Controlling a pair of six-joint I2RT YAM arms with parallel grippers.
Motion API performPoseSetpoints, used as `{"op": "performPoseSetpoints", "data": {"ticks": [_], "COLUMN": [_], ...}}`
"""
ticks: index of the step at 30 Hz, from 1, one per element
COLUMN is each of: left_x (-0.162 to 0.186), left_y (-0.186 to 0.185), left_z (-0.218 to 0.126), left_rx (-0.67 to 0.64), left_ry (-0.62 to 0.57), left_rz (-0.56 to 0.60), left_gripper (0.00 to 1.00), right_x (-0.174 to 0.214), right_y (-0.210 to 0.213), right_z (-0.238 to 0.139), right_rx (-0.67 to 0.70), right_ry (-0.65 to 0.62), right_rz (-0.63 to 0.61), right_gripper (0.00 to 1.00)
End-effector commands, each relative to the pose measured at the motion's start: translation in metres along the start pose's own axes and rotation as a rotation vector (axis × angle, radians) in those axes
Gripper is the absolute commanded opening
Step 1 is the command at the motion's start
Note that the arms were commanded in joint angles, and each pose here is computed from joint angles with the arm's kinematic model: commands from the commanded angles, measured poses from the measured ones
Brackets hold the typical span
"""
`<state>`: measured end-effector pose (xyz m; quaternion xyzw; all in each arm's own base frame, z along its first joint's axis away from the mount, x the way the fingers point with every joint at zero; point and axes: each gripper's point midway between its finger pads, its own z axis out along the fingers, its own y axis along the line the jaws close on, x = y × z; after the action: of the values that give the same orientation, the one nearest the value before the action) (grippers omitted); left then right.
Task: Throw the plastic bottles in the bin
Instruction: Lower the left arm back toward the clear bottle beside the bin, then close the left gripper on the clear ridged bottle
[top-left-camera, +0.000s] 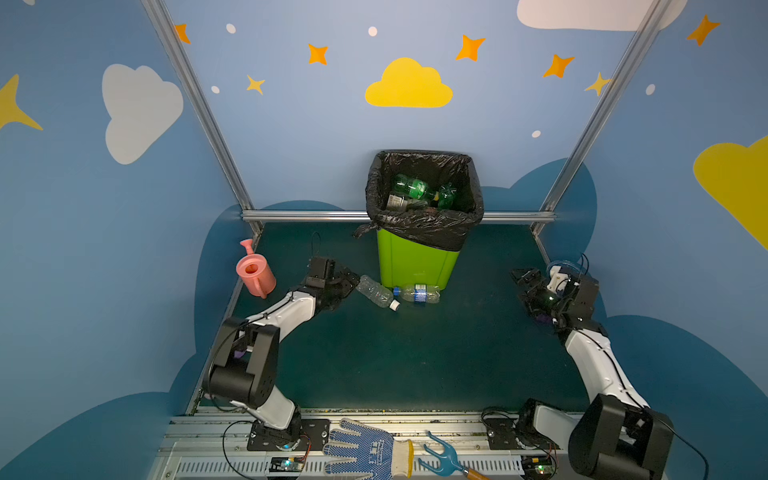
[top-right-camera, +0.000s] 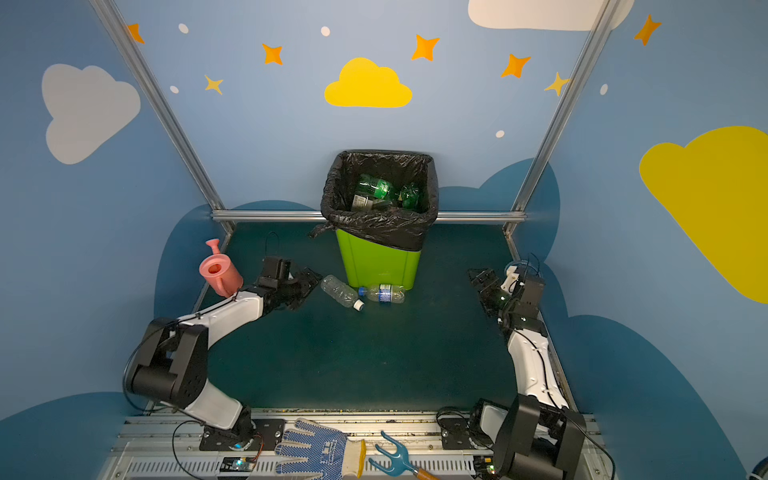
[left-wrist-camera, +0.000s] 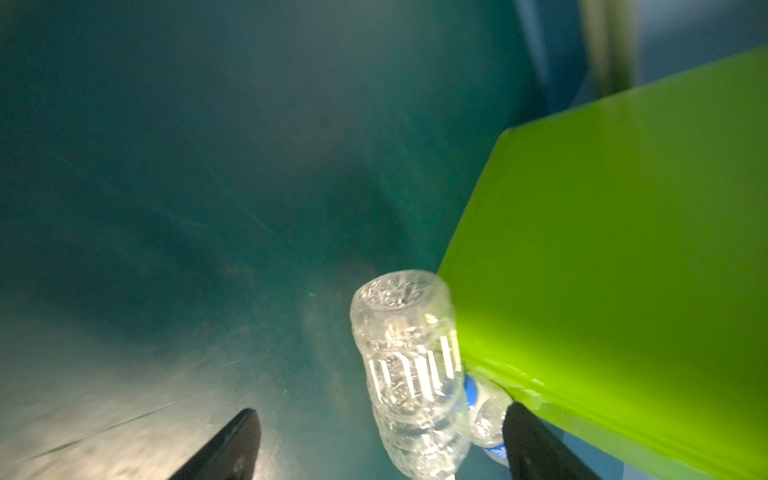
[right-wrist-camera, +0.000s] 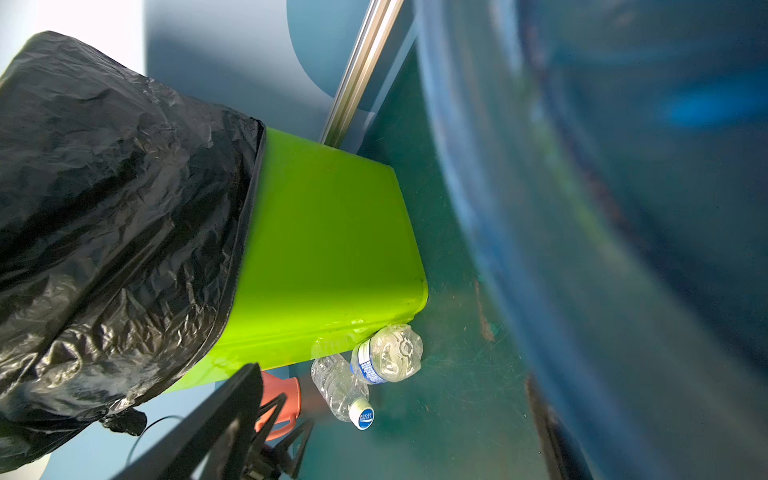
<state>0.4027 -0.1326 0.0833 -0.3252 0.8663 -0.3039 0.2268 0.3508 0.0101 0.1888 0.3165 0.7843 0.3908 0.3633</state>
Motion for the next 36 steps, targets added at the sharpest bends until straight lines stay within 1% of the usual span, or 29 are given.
{"op": "performPoseSetpoints", "data": {"ticks": [1,8,13,17,24,34,36], "left_x": [0.004,0.016,0.025,0.033,0.043,0.039,0.039], "left_y": [-0.027,-0.024,-0.028,-0.032,-0.027,-0.027,-0.028], "left_z": [0.009,0.028,0.038,0.048,0.061,0.072,0.073], "left_rx": [0.110,0.092,0.099,0.096,0.071,0.076,0.088], "left_ry": [0.067,0.115,0.141,0.172,0.202,0.188,0.190], "left_rz": [-0.021,-0.030,-0.019,-0.008,-0.010,-0.029,-0.035], "left_gripper": [0.86,0.84,0.83,0.78,0.71,0.60,0.56], "right_x": [0.036,0.037,0.039,0.039,0.039,0.037,0.037], "right_y": [-0.049,-0.053,-0.056,-0.056,-0.057,-0.059,-0.058], "right_z": [0.006,0.007,0.009,0.009,0.010,0.012,0.013], "right_rx": [0.150,0.160,0.164,0.165,0.168,0.170,0.166], "right_ry": [0.109,0.114,0.120,0.120,0.121,0.125,0.125], "right_rz": [0.172,0.179,0.184,0.184,0.182,0.184,0.182], "right_gripper": [0.98,0.98,0.98,0.98,0.98,0.98,0.98]}}
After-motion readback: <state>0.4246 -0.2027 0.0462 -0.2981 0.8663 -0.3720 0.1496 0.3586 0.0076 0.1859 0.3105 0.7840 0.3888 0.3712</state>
